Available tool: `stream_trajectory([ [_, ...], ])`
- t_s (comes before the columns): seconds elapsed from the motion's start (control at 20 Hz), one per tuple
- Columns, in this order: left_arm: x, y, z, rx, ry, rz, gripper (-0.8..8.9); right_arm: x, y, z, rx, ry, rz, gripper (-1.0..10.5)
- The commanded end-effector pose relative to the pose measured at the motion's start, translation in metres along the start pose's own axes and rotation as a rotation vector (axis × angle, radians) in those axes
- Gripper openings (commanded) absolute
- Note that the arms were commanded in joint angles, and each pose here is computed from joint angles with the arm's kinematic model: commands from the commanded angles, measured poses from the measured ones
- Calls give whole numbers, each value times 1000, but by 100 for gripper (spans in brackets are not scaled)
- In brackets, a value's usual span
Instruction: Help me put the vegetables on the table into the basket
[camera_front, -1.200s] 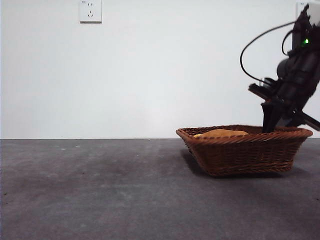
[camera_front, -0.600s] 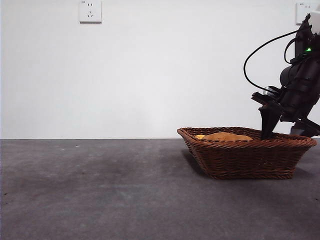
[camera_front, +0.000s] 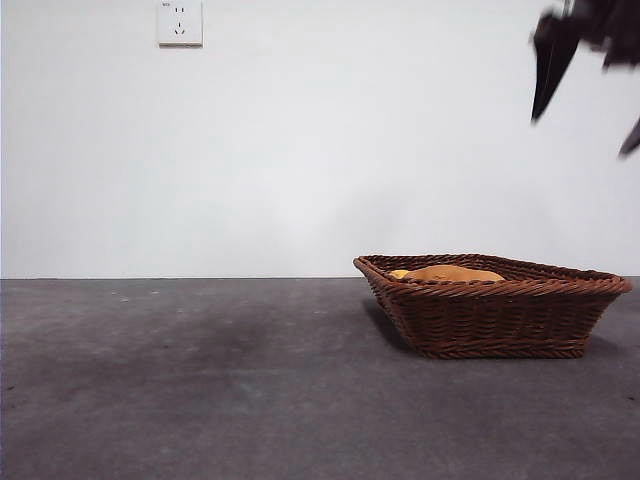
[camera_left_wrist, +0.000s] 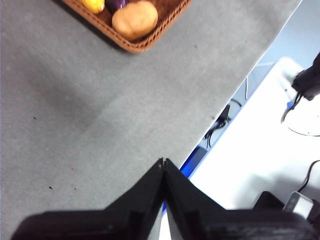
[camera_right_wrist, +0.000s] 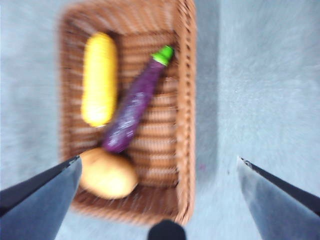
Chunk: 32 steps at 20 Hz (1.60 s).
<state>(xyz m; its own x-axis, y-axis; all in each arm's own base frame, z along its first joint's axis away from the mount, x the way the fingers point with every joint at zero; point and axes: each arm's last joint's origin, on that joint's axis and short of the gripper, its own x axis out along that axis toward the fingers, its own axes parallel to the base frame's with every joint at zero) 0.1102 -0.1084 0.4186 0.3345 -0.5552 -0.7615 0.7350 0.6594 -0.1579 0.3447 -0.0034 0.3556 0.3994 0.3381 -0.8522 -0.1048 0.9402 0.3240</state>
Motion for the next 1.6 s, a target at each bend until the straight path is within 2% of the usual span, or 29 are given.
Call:
stream_trajectory([
  [0.05, -14, -3, -8, -16, -44, -2, -2, -47, 17, -20, -19, -82, -35, 429],
  [0.1, -19, -4, -12, -19, -64, -3, -2, -68, 24, -32, -35, -120, -63, 294],
  [0.15, -26, -5, -16, -20, -86, -4, -2, -88, 31, -44, -65, -160, -77, 96],
  [0.2, -32, -6, -20, -23, -106, -5, -4, -106, 38, -56, -98, -198, -79, -20],
  [0.4, -50, -9, -34, -18, -173, -10, -4, -163, 59, -106, -153, -342, -82, -5],
  [0.55, -60, -10, -42, -12, -208, -12, -6, -185, 67, -123, -192, -461, -82, 0],
  [0.85, -64, -11, -45, -7, -225, -19, -4, -182, 66, -120, -181, -451, -96, 0],
  [1.2, -35, -6, -22, -28, -118, -12, -4, -159, 57, -97, -155, -371, -97, 0],
  [1.25, -29, -5, -18, -15, -97, -8, -4, -155, 55, -93, -151, -358, -97, 0],
  [1.35, -19, 2, -11, 142, -75, 92, -4, -147, 52, -86, -142, -331, -97, 0],
  [1.45, -7, 11, -6, 270, -124, 166, -3, -138, 49, -79, -133, -304, -96, 0],
  [1.5, 1, 18, -7, 288, -167, 186, -4, -134, 48, -75, -129, -292, -97, 0],
  [1.6, 25, 37, -23, 258, -302, 242, -4, -127, 45, -70, -123, -271, -96, 0],
])
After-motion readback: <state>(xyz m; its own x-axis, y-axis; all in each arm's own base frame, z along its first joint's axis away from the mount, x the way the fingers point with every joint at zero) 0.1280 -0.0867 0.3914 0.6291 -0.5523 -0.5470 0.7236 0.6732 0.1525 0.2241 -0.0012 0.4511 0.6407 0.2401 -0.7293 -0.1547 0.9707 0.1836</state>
